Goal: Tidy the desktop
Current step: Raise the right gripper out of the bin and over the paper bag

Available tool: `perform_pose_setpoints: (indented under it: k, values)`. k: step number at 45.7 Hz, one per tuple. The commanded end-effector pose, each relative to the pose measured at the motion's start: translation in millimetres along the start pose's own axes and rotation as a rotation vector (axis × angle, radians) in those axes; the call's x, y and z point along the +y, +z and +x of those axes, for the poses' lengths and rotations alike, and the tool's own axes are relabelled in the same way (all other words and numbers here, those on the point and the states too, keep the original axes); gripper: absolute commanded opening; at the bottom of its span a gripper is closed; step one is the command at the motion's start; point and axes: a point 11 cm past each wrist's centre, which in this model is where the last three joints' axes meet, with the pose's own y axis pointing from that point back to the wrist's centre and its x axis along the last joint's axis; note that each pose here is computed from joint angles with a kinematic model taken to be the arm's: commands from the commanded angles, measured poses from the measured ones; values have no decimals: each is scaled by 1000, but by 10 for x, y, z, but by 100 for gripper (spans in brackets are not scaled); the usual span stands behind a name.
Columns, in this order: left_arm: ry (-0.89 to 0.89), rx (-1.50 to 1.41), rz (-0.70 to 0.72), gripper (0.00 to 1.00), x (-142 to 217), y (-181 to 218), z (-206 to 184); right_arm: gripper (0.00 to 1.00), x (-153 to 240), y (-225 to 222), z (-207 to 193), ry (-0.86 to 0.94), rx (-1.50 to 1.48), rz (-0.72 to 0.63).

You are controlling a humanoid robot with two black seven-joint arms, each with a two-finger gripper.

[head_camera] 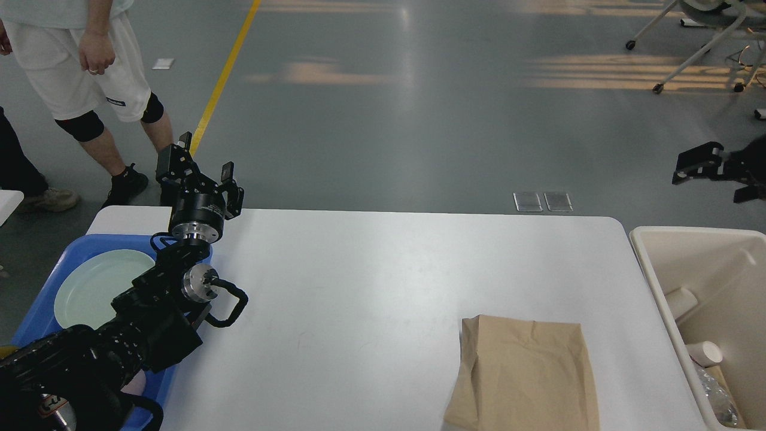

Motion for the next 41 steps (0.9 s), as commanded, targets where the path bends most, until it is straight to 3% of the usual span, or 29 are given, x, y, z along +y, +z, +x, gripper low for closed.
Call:
perform_pose_setpoints:
  k: [1, 8, 18, 29, 41]
  values:
    - [0, 0, 0, 96, 0, 0, 0, 100, 363, -309, 157, -44, 6, 42]
    - [0, 0, 0, 96, 0, 0, 0, 100, 677, -899, 261, -108, 102, 60]
    - [0, 0, 0, 96, 0, 0, 0, 100, 822, -1550, 285, -99, 260, 51]
    - [0, 0, 0, 96, 0, 0, 0, 100, 650, -1906, -63, -208, 494, -42]
    - [0, 0, 0, 96, 0, 0, 0, 100, 482, -1990, -452, -324, 770, -136]
